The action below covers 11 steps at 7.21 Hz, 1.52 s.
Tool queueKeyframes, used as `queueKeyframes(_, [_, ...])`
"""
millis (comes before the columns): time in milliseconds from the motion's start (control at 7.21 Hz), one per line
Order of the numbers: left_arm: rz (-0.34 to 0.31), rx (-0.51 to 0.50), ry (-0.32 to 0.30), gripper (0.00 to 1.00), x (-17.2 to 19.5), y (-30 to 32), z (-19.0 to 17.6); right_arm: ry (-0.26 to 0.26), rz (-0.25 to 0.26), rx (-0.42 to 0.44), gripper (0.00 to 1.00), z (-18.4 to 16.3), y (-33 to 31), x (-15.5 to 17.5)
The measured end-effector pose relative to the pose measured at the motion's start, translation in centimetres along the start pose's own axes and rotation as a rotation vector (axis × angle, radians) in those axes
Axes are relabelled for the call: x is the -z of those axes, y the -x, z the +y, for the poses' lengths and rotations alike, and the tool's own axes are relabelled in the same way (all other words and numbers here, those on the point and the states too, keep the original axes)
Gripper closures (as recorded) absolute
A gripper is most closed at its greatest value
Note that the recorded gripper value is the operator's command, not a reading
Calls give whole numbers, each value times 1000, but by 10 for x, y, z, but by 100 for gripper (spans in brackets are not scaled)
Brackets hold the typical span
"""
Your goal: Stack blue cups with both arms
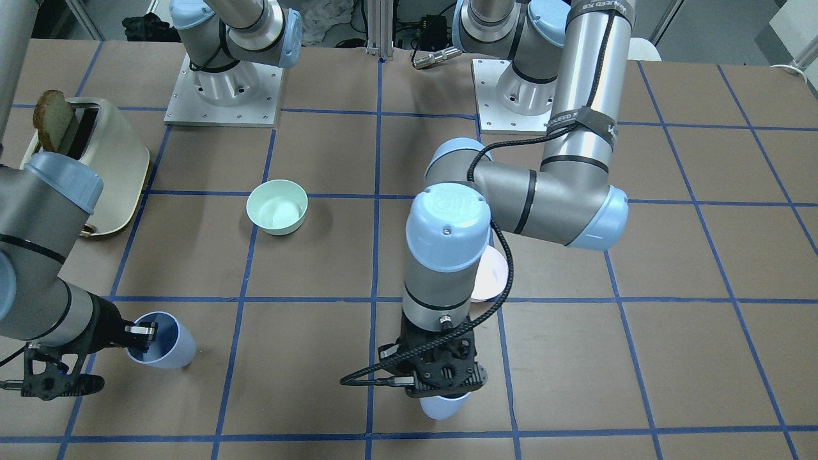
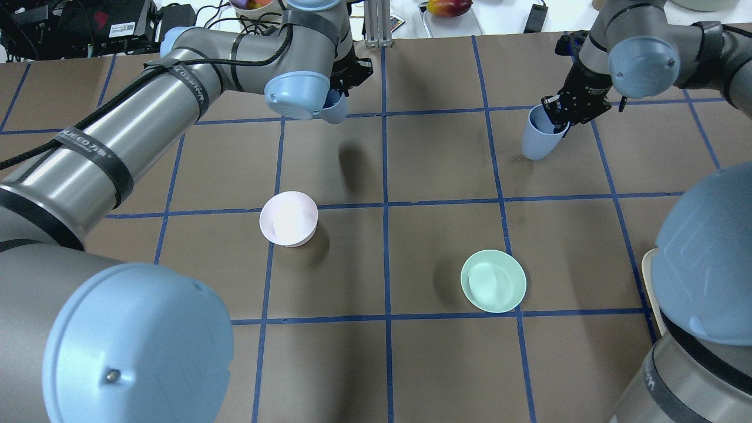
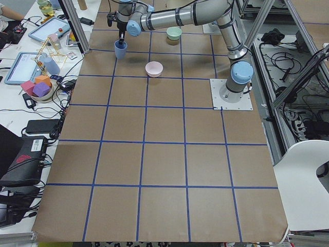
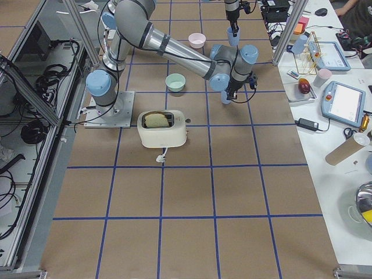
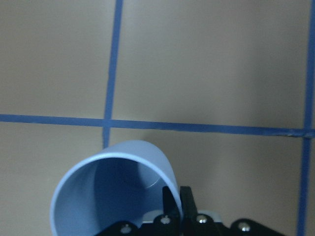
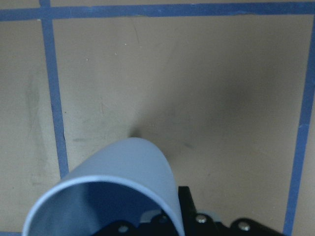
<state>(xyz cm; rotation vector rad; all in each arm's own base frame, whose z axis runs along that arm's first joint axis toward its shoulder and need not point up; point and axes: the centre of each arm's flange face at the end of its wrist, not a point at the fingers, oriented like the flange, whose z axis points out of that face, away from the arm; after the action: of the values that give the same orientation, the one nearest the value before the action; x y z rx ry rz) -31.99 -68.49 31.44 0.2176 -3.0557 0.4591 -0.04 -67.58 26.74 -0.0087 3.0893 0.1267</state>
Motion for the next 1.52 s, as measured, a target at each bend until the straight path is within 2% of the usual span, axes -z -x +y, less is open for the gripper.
queueKeyframes(277, [28,11,11,100,-11,-36,11,-4,1,-6,100,17,2,43])
queueKeyframes(554, [40,-11,15,98,-22,-63,19,3,0,-16,100,32,-1,64])
queueKeyframes(693, [42,-25,18,87,-27,-74,24,5,0,-19,100,33,-3,65])
queueKeyframes(832, [38,-34,26,61,-34,-78,26,7,0,-20,100,33,-4,64])
queueKeyframes(970, [33,-42,33,3,-42,-80,28,9,0,-20,100,32,-4,62])
queueKeyframes(1248, [25,-40,41,0,-52,-80,29,6,-2,-25,100,31,-4,63])
queueKeyframes(1525, [31,-36,28,0,-41,-79,24,0,-1,-31,100,30,-4,66])
